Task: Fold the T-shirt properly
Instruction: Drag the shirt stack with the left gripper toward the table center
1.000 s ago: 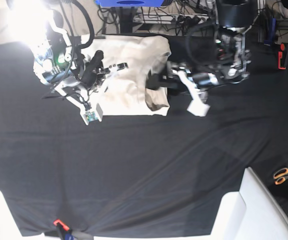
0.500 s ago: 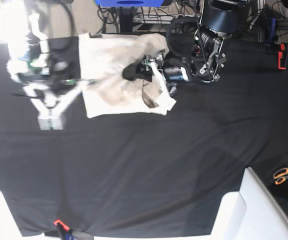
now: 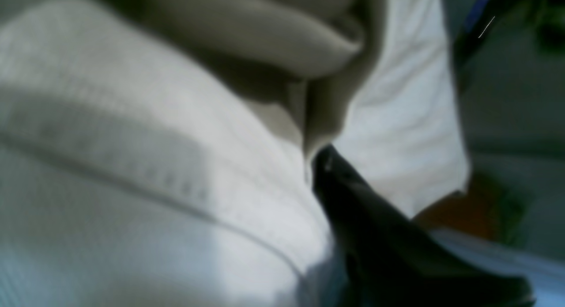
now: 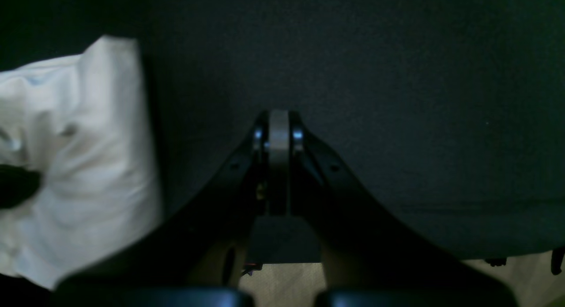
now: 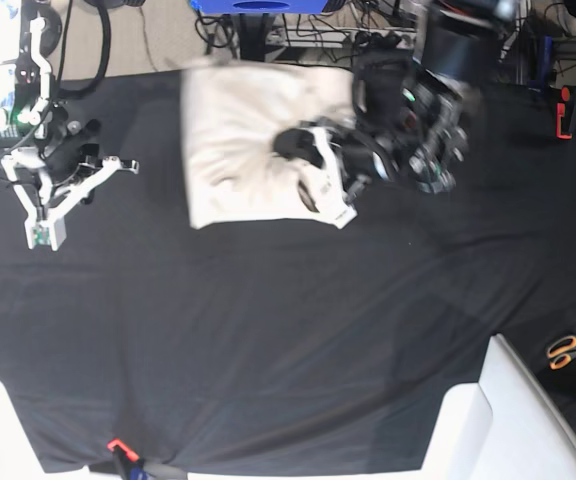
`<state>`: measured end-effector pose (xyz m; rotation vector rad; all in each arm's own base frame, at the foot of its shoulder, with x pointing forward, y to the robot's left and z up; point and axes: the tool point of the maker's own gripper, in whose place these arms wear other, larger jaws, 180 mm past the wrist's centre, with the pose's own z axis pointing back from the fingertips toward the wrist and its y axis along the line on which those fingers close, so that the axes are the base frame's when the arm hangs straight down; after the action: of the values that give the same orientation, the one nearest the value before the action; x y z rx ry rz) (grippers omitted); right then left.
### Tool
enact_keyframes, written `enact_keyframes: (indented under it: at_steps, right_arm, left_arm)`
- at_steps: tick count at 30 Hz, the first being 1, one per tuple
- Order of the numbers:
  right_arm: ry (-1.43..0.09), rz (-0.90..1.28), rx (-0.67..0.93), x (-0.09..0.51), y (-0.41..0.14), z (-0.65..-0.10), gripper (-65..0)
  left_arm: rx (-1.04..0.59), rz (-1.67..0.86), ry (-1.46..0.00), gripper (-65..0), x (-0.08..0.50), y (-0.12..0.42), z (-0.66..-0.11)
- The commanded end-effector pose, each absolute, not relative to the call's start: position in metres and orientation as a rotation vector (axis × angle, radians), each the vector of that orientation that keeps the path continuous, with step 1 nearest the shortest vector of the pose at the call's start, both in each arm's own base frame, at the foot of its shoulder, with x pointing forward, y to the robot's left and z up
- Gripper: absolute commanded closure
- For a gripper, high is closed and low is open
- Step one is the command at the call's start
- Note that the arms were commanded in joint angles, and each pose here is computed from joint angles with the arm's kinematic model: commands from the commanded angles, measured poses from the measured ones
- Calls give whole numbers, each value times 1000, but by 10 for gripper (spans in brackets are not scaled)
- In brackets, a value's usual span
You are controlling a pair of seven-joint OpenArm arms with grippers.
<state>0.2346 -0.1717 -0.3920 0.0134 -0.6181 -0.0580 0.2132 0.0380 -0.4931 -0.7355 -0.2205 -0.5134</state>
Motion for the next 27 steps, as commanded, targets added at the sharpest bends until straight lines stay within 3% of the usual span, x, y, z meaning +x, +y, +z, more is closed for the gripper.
enact_keyframes:
  at_steps: [1,6,11,16,21,27]
  right_arm:
    - [-657,-49,6,241,-174,-384,-2]
    - [-656,-47,10,241,-172,-384,-2]
    - [-656,-47,14,241,-171,-384,-2]
    - [-653,-47,18,241,-169,-385,-2]
    - [-650,-47,18,240,-169,-385,-2]
    - [-648,-47,18,240,-170,-386,-2]
  left_arm:
    - [-654,-611,-202,0,222,52,-490]
    - [-489,-908,-133,0,238,76,-482]
    - [-160,-1234,-62,0,269,105,-484]
    - [138,-1468,-131,0,316,86,-473]
    - [182,-1570,-277,0,340,36,-459]
    - [111,-1660,-388,0,334,-18,-453]
